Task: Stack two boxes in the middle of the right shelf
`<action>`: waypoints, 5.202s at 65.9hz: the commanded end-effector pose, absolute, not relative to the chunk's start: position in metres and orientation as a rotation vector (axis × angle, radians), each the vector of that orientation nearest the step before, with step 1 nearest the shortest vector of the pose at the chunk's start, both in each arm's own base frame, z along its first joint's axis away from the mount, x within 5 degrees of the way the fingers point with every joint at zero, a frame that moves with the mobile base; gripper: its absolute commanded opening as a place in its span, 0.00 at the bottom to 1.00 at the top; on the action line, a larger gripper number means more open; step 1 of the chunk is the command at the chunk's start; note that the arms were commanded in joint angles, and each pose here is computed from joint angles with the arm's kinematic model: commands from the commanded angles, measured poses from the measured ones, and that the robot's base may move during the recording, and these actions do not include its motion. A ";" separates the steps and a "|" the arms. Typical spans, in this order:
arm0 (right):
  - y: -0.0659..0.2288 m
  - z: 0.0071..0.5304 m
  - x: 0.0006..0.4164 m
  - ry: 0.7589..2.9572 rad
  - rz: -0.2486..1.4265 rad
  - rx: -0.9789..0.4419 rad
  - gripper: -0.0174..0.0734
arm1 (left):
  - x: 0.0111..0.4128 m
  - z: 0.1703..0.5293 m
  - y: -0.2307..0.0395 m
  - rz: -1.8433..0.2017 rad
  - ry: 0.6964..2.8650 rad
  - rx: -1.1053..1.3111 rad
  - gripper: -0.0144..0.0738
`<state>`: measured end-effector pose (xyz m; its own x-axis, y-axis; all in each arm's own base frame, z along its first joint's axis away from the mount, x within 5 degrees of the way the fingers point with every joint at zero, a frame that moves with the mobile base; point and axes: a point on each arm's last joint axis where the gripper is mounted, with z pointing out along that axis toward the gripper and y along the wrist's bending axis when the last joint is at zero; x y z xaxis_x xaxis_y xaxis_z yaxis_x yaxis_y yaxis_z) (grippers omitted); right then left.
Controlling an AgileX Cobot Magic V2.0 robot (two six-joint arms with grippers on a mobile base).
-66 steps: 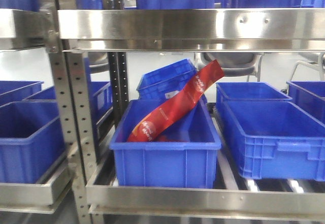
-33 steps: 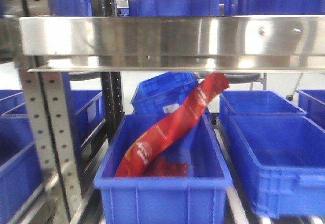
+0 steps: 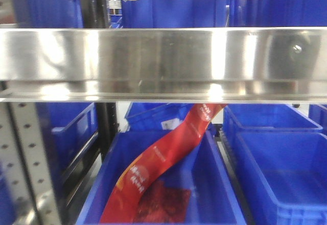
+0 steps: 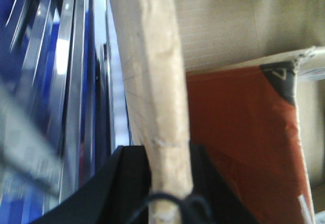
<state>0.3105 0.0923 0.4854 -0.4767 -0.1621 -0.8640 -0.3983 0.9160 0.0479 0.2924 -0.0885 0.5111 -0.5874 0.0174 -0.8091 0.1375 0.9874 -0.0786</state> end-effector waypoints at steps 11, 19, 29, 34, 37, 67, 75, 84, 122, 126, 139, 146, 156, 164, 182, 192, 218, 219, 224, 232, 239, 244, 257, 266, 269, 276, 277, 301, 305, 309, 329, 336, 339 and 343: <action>0.085 0.497 0.313 1.975 0.227 -0.375 0.02 | 0.285 0.520 -0.087 -0.192 2.154 0.100 0.04; 0.085 0.497 0.313 1.975 0.227 -0.375 0.02 | 0.285 0.520 -0.087 -0.192 2.154 0.100 0.04; 0.085 0.497 0.313 1.975 0.227 -0.375 0.02 | 0.285 0.520 -0.087 -0.192 2.154 0.100 0.04; 0.085 0.497 0.313 1.975 0.227 -0.375 0.02 | 0.285 0.520 -0.087 -0.192 2.154 0.100 0.04; 0.085 0.497 0.313 1.975 0.227 -0.375 0.02 | 0.285 0.520 -0.087 -0.192 2.154 0.100 0.04; 0.085 0.497 0.313 1.975 0.227 -0.375 0.02 | 0.285 0.520 -0.087 -0.193 2.152 0.100 0.04; 0.085 0.497 0.313 1.975 0.227 -0.375 0.02 | 0.285 0.520 -0.087 -0.193 2.152 0.100 0.04; 0.085 0.497 0.313 1.975 0.227 -0.375 0.02 | 0.285 0.520 -0.087 -0.193 2.152 0.100 0.04; 0.085 0.497 0.313 1.975 0.227 -0.375 0.02 | 0.285 0.520 -0.086 -0.191 2.152 0.100 0.04; 0.085 0.497 0.313 1.975 0.227 -0.375 0.02 | 0.285 0.521 -0.087 -0.193 2.148 0.100 0.04; 0.086 0.496 0.312 1.985 0.246 -0.377 0.02 | 0.285 0.521 -0.087 -0.198 2.148 0.101 0.04; 0.088 0.487 0.306 2.103 0.290 -0.411 0.02 | 0.288 0.516 -0.088 -0.188 2.180 0.112 0.04; 0.090 0.466 0.307 2.266 0.315 -0.424 0.02 | 0.301 0.501 -0.090 -0.133 2.225 0.119 0.04; 0.092 0.453 0.313 2.322 0.316 -0.431 0.02 | 0.315 0.482 -0.093 -0.098 2.284 0.129 0.04; 0.093 0.444 0.319 2.358 0.317 -0.436 0.13 | 0.333 0.448 -0.100 -0.065 2.395 0.156 0.04; 0.093 0.444 0.319 2.364 0.317 -0.438 0.48 | 0.334 0.446 -0.100 -0.064 2.399 0.156 0.24; 0.088 0.467 0.298 2.285 0.320 -0.421 0.73 | 0.312 0.470 -0.092 -0.084 2.332 0.146 0.70; 0.088 0.468 0.296 2.279 0.320 -0.421 0.71 | 0.309 0.472 -0.091 -0.087 2.324 0.145 0.69; 0.085 0.478 0.285 2.248 0.320 -0.418 0.61 | 0.298 0.483 -0.088 -0.096 2.291 0.140 0.60; 0.079 0.493 0.261 2.180 0.319 -0.408 0.25 | 0.271 0.499 -0.079 -0.111 2.239 0.132 0.39; 0.074 0.492 0.242 2.126 0.319 -0.387 0.02 | 0.249 0.495 -0.070 -0.088 2.252 0.133 0.17; 0.070 0.484 0.228 2.095 0.316 -0.368 0.03 | 0.233 0.485 -0.065 -0.090 2.245 0.140 0.03; 0.059 0.446 0.191 1.989 0.272 -0.361 0.03 | 0.190 0.460 -0.052 -0.135 2.075 0.161 0.04; 0.049 0.416 0.162 1.887 0.232 -0.353 0.03 | 0.158 0.433 -0.043 -0.158 1.954 0.177 0.04; 0.046 0.404 0.152 1.851 0.215 -0.352 0.03 | 0.148 0.421 -0.040 -0.163 1.914 0.183 0.04; 0.039 0.380 0.131 1.780 0.198 -0.329 0.03 | 0.126 0.394 -0.034 -0.187 1.822 0.194 0.04; 0.038 0.375 0.127 1.768 0.196 -0.323 0.03 | 0.122 0.389 -0.033 -0.191 1.805 0.195 0.04; 0.027 0.340 0.093 1.631 0.177 -0.278 0.03 | 0.077 0.334 -0.020 -0.223 1.674 0.197 0.04; 0.027 0.340 0.093 1.631 0.177 -0.278 0.03 | 0.075 0.334 -0.019 -0.223 1.670 0.196 0.04; 0.027 0.340 0.093 1.629 0.177 -0.277 0.03 | 0.073 0.335 -0.019 -0.224 1.659 0.195 0.04; 0.027 0.340 0.093 1.631 0.177 -0.278 0.03 | 0.073 0.337 -0.019 -0.229 1.640 0.194 0.04; 0.027 0.340 0.093 1.631 0.177 -0.278 0.03 | 0.073 0.337 -0.019 -0.229 1.640 0.194 0.04; 0.027 0.340 0.093 1.631 0.177 -0.278 0.03 | 0.073 0.337 -0.019 -0.229 1.640 0.194 0.04; 0.027 0.340 0.093 1.631 0.177 -0.278 0.03 | 0.073 0.336 -0.019 -0.226 1.655 0.191 0.04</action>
<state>0.0935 0.0281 0.3382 -0.0936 -0.0708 -0.9931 -0.2961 0.9543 -0.0401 0.0740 -0.0194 0.3351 -0.1062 -0.0088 -0.9943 0.2607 0.9647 -0.0364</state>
